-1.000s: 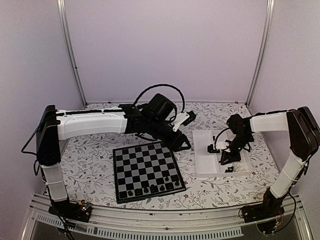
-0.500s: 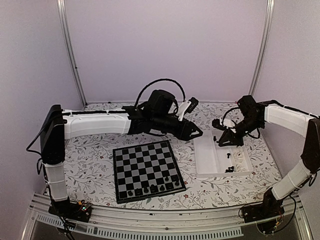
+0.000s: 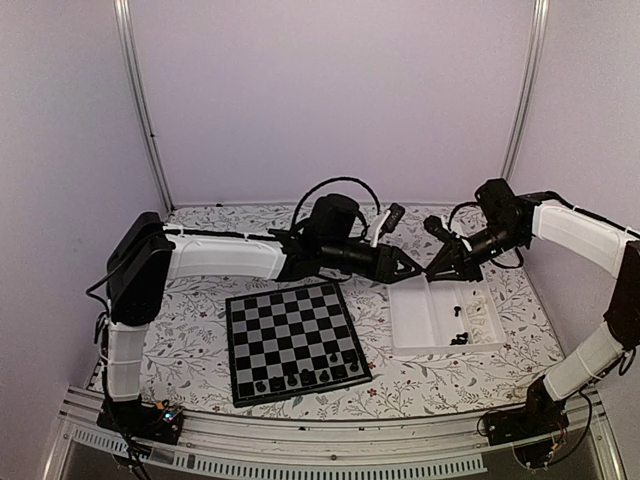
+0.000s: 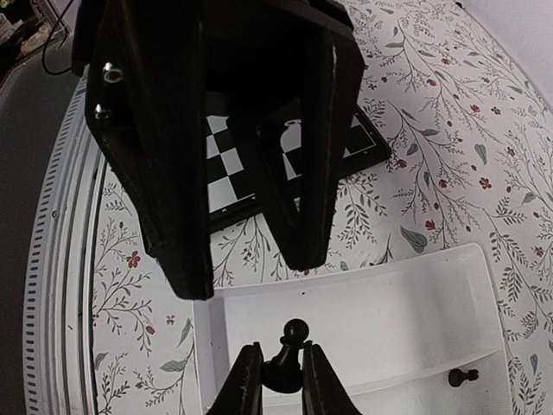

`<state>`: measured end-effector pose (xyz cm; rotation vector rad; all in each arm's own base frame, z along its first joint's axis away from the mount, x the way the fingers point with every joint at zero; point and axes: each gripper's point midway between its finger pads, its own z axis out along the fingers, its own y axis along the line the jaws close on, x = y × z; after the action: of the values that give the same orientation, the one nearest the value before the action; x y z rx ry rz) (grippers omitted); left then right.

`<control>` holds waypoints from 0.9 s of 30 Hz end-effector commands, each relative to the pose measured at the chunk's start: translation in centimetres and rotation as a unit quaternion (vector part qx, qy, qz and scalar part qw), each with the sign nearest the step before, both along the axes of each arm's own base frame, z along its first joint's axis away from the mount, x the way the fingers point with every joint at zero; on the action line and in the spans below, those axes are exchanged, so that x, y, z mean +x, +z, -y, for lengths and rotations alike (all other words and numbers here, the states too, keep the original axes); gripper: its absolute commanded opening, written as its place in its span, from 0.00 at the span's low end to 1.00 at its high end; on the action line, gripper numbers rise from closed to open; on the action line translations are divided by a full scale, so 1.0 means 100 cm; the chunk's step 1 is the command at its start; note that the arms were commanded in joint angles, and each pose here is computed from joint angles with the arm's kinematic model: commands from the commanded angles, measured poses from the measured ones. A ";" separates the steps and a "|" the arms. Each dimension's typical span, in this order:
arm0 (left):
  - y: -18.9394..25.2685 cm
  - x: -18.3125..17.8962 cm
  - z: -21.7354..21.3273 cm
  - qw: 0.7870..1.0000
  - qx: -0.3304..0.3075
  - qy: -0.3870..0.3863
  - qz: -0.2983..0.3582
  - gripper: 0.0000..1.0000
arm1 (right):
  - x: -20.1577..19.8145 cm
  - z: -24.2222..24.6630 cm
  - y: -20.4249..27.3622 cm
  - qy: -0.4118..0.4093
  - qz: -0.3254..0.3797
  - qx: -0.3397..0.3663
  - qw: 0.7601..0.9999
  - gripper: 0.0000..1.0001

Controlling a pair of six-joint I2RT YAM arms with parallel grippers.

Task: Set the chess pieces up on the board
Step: Place the chess piece on the chessboard.

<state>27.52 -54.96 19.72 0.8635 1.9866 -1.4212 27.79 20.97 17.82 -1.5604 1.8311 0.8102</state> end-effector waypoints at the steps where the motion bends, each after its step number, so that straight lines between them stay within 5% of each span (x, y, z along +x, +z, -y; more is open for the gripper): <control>1: 0.018 0.004 0.009 0.999 -0.051 -0.015 -0.012 0.42 | -0.013 -0.013 0.018 0.023 0.003 0.021 1.000 0.15; 24: 0.010 -0.003 0.018 0.995 -0.070 -0.052 -0.049 0.03 | -0.011 -0.020 0.020 0.019 0.007 0.017 1.000 0.16; 27: 0.015 -0.002 0.015 0.995 -0.073 -0.051 -0.045 0.00 | -0.008 -0.019 0.019 0.009 0.008 0.012 1.000 0.29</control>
<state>27.05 -56.21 18.90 0.8346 1.9920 -1.6267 26.41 22.45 17.97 -1.5802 1.8375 0.8647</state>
